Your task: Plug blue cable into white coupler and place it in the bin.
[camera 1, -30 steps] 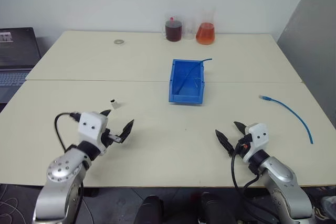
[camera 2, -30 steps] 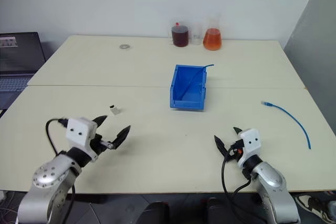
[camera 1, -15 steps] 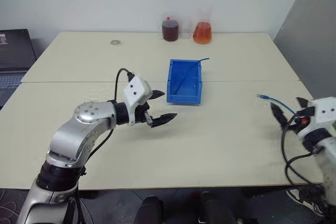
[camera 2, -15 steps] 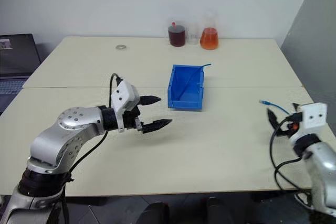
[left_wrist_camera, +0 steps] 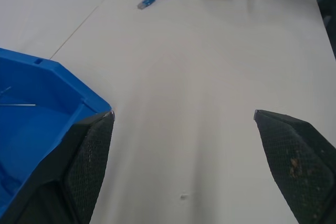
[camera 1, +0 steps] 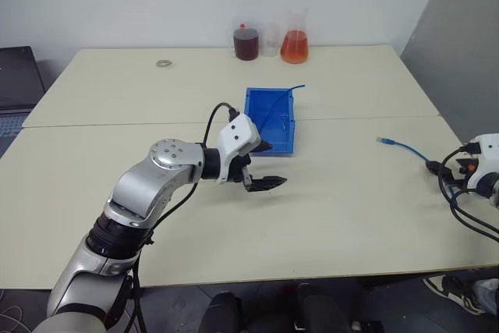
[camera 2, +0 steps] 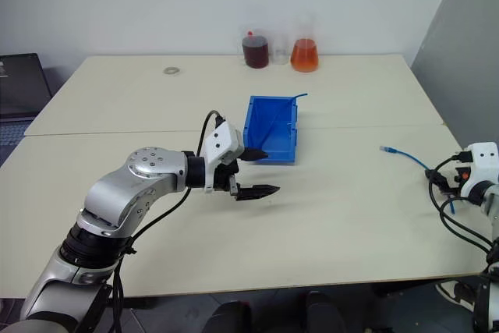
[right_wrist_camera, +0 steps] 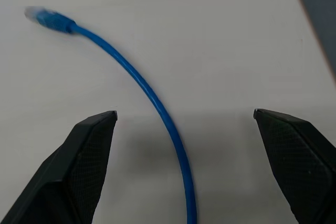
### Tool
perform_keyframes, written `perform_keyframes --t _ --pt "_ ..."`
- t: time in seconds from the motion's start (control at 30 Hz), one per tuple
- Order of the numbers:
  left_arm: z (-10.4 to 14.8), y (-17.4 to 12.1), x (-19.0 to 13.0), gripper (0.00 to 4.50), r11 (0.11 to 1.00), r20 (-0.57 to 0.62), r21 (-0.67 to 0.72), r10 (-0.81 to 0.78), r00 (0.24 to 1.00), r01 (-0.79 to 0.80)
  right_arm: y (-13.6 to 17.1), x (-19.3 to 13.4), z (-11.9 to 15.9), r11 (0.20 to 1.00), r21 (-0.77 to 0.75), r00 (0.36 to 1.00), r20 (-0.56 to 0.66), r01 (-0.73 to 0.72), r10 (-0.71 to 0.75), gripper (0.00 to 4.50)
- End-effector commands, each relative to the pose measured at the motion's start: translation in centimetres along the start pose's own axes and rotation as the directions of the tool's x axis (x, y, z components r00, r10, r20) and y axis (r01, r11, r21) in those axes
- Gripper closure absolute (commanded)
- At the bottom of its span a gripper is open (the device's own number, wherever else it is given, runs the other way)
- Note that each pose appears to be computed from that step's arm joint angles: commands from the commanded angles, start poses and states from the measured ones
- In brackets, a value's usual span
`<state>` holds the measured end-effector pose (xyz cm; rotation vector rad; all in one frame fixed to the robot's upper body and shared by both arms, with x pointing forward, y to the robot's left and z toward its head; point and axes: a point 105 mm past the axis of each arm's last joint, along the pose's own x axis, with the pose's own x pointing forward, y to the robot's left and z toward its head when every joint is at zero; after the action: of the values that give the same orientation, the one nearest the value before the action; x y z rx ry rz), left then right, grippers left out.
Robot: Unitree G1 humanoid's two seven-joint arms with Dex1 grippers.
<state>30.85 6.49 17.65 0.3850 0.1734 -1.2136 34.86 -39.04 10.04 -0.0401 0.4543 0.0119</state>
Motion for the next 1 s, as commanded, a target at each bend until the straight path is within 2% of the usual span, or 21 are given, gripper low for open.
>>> perform_keyframes --t 0.03,0.13,0.27,0.3,0.43,0.47,0.57,0.77,1.0 --pt "1.2 -0.1 0.1 0.00 0.999 0.029 0.052 0.001 1.000 -0.003 -0.7 0.2 0.9 1.000 0.018 1.000 -0.002 0.004 -0.004 0.05" --pt "1.2 -0.1 0.1 0.00 0.999 0.030 0.052 0.004 1.000 -0.006 -0.5 0.5 0.0 1.000 0.019 0.999 -0.052 -0.013 0.014 0.05" --pt "1.1 0.0 -0.1 0.00 0.999 0.028 0.051 0.014 1.000 -0.015 0.2 0.5 -0.8 0.996 0.049 0.993 -0.092 -0.074 0.079 0.77" --pt "1.1 0.0 -0.1 0.00 0.999 0.028 0.050 0.016 0.999 -0.018 0.4 0.5 -1.0 0.995 0.046 0.990 -0.103 -0.093 0.097 1.18" --pt "1.0 0.1 -0.3 0.00 0.999 0.028 0.049 0.020 0.999 -0.021 0.7 0.6 -1.5 0.992 -0.031 0.985 -0.129 -0.120 0.115 2.15" --pt "1.0 0.1 -0.3 0.00 0.999 0.031 0.046 0.020 0.999 -0.021 0.8 0.6 -1.4 0.990 -0.059 0.985 -0.122 -0.127 0.119 2.53" --pt "1.0 0.0 -0.3 0.00 0.999 0.038 0.039 0.019 0.999 -0.020 0.8 0.6 -1.3 0.982 -0.132 0.985 -0.122 -0.134 0.118 3.16" --pt "0.8 0.0 -0.3 0.00 0.999 0.035 0.038 0.017 0.999 -0.019 0.7 0.1 -1.2 0.972 -0.169 0.984 -0.110 -0.161 0.144 4.45" --pt "0.4 -0.1 -0.4 0.00 0.999 0.026 0.036 0.017 1.000 -0.018 1.7 -0.8 -0.1 0.950 -0.157 0.961 -0.102 -0.269 0.255 4.45"
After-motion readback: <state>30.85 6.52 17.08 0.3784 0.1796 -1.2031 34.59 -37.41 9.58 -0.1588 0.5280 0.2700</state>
